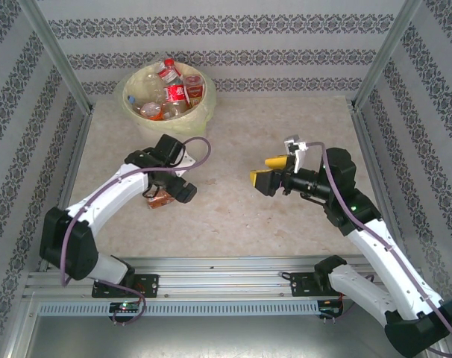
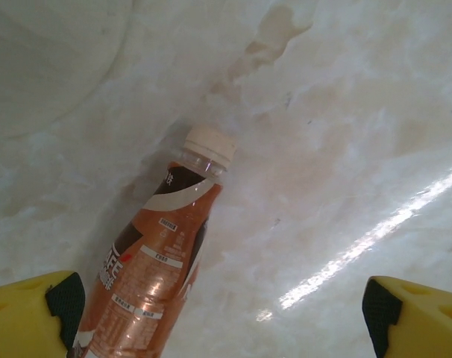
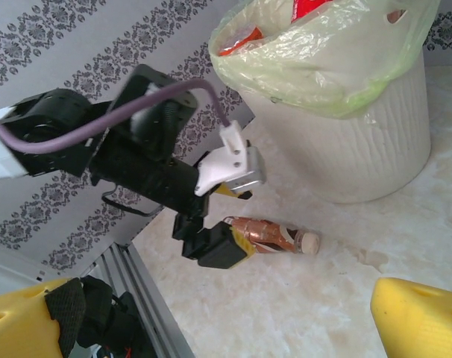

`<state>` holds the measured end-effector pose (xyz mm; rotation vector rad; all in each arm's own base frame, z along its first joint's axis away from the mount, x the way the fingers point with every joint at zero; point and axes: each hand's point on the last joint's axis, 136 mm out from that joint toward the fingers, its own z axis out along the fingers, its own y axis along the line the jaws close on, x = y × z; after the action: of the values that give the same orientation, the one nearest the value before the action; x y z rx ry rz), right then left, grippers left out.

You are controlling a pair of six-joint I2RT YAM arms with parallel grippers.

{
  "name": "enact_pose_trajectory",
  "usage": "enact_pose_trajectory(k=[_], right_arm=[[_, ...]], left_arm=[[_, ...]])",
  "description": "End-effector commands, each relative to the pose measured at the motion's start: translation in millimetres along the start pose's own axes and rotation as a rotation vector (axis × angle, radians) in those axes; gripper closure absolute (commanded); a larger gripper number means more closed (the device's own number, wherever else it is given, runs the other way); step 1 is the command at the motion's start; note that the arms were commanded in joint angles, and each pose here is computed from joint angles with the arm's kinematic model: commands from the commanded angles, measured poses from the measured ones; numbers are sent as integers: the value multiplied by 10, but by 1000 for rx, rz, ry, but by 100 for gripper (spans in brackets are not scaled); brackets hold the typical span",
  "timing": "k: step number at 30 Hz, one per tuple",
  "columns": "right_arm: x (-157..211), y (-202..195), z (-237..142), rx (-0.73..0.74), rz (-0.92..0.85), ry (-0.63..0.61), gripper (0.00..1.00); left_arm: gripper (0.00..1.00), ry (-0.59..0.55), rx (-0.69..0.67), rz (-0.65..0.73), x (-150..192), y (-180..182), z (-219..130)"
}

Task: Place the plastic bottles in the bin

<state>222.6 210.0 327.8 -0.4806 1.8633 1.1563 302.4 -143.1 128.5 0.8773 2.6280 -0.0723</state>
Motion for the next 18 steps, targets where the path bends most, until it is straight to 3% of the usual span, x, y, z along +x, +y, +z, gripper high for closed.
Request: enact_pose_trajectory(k=[1, 8, 18], right_arm=[[-12, 54, -30, -18, -15, -50, 2], [75, 56, -72, -19, -23, -47, 2], [157, 53, -93, -24, -27, -35, 2]], left_arm=[[6, 39, -36, 66, 6, 48, 146], [17, 162, -76, 147, 63, 77, 482], [29, 241, -114, 218, 16, 122, 879]])
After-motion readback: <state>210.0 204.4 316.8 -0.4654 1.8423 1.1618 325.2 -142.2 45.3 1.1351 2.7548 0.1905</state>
